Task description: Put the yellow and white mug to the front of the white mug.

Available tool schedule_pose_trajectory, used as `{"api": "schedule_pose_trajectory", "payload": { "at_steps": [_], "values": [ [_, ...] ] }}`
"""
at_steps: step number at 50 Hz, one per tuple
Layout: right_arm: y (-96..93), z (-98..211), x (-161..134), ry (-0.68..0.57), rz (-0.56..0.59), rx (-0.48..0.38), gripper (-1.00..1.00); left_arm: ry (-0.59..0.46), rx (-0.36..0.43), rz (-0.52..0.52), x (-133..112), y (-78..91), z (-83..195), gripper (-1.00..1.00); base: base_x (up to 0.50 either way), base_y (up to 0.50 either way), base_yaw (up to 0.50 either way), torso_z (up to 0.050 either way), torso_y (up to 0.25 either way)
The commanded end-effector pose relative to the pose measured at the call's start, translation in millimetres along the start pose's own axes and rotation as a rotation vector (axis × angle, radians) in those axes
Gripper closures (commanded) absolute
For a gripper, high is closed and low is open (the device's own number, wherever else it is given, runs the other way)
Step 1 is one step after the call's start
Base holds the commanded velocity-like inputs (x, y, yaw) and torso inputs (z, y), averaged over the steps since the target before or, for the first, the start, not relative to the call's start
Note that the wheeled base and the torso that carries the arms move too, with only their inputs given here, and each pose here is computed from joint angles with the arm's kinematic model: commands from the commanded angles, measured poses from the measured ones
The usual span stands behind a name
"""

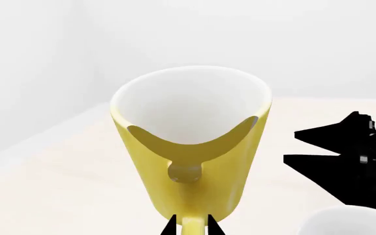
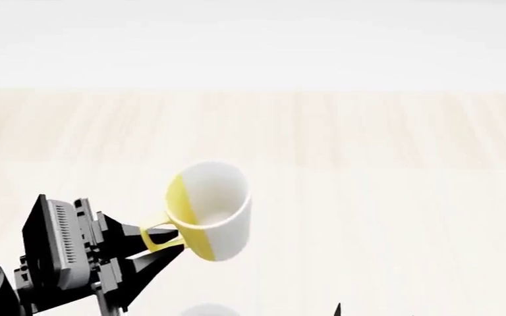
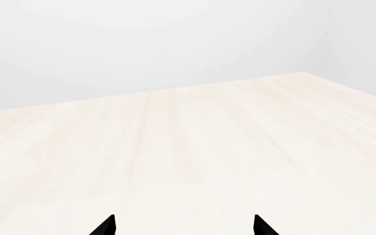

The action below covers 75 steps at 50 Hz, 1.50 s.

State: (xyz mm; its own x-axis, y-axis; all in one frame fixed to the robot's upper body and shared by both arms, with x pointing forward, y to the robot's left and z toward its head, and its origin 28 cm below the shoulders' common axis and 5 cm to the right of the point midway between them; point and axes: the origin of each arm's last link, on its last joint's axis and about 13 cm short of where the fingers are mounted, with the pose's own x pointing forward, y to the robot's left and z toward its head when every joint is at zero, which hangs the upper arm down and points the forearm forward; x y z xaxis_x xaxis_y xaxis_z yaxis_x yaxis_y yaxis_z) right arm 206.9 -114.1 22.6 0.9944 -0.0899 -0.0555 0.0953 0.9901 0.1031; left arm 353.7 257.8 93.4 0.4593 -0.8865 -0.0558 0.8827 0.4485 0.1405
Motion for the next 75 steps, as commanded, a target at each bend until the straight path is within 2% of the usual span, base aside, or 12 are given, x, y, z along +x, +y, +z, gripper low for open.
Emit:
{"api": "schedule_pose_trajectory", "payload": {
  "at_steps": [1,9,24,50,68,75],
  "values": [
    [0.6,0,0,0.0,0.002,-0.002,-1.0,0.004,-0.004,0.041,3,4.0,-9,1.0,0.0,0.0,0.0,0.0,0.0],
    [0.7,0,0,0.0,0.003,-0.004,-1.0,0.055,0.011,0.086,8,9.1,-19,1.0,0.0,0.0,0.0,0.0,0.0],
    [1.2,0,0,0.0,0.005,-0.006,-1.0,0.155,0.034,0.077,11,7.2,-42,1.0,0.0,0.0,0.0,0.0,0.0],
    [2.2,-2,0,0.005,0.007,-0.011,-1.0,0.203,0.003,0.089,6,-4.0,-62,1.0,0.0,0.0,0.0,0.0,0.0],
    [3.5,-1,-1,-0.002,0.014,-0.014,-1.0,0.205,-0.038,0.158,5,-12.7,-72,1.0,0.0,0.0,0.0,0.0,0.001],
    [3.7,-1,-1,-0.003,0.016,-0.014,-1.0,0.224,-0.048,0.154,4,-17.7,-78,1.0,0.0,0.0,0.0,0.0,0.0]
  ]
}}
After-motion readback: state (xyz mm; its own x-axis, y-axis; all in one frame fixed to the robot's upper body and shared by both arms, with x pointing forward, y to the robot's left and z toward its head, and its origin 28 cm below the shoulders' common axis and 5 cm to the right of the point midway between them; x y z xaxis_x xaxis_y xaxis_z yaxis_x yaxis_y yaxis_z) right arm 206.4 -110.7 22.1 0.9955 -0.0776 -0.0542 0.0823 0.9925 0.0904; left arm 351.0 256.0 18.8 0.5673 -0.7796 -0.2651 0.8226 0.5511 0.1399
